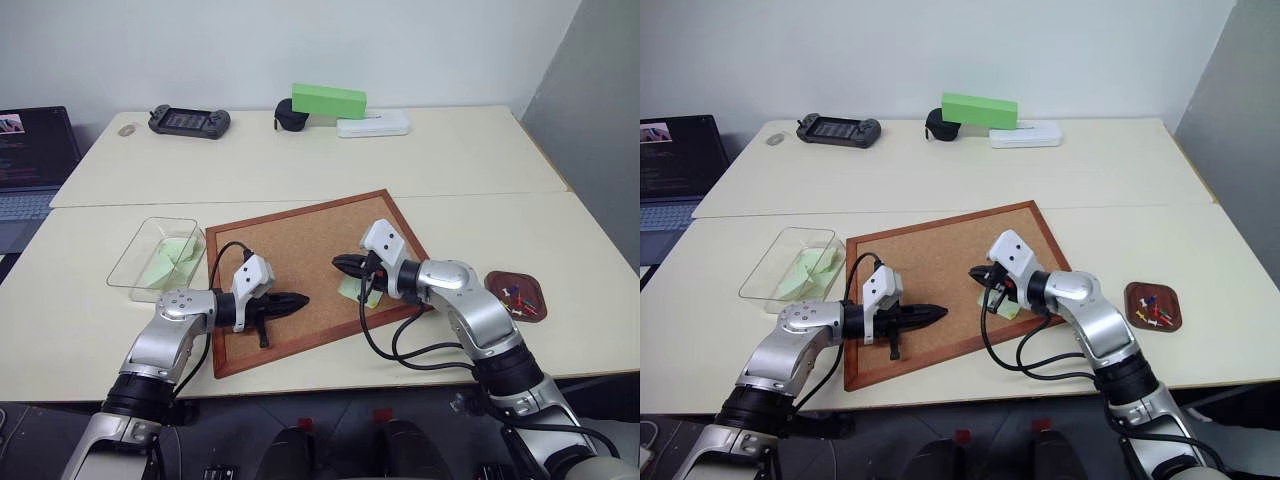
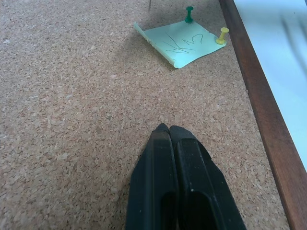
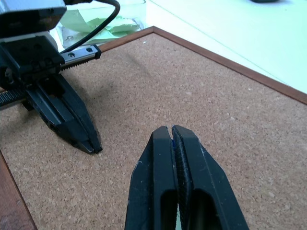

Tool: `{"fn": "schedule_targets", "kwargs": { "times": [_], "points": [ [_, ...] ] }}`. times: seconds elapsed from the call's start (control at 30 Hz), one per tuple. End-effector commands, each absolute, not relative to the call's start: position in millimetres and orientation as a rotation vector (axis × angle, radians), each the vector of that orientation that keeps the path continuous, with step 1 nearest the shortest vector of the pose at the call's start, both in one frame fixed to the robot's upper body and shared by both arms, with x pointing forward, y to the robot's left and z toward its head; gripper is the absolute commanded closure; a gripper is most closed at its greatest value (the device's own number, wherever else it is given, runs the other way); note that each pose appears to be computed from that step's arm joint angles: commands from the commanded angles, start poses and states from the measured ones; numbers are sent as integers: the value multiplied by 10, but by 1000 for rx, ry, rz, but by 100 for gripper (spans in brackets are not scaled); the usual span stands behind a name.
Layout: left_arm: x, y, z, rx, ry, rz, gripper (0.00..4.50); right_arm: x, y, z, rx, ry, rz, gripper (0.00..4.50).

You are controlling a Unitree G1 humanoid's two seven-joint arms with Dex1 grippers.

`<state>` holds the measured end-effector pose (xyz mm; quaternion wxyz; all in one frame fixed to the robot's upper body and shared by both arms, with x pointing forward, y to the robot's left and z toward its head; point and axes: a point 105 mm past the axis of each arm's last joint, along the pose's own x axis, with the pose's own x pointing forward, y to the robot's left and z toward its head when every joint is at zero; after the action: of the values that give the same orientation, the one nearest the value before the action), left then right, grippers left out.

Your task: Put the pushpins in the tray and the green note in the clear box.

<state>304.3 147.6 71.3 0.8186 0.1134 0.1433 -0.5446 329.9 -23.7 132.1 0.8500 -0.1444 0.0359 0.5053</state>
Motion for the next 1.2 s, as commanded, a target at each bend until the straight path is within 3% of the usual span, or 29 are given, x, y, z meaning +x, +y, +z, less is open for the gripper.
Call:
{"fn": "schedule_targets", "kwargs": {
  "times": [0.03,0.13,0.27,0.47,0.63,0.97,1.2],
  "points": [
    [2892,1479,430,239,434,-1184,450,3245,-529,1568,-293,1,964,446],
    [2892,1481,431,241,434,-1185,450,3192,-720,1639,-281,-4,892,446],
    [2893,1486,429,243,436,-1190,450,3190,-1382,1701,-254,9,588,446],
    [2902,1481,437,245,437,-1201,450,3076,-2157,1478,-252,110,254,446],
    [2926,1470,450,257,437,-1217,450,2980,-2361,1225,-183,207,165,446],
    [2951,1485,461,263,443,-1229,450,2961,-2753,1214,-117,221,-40,446],
    [2970,1478,471,265,440,-1231,450,2958,-2777,1180,-105,237,-50,446]
  ]
}}
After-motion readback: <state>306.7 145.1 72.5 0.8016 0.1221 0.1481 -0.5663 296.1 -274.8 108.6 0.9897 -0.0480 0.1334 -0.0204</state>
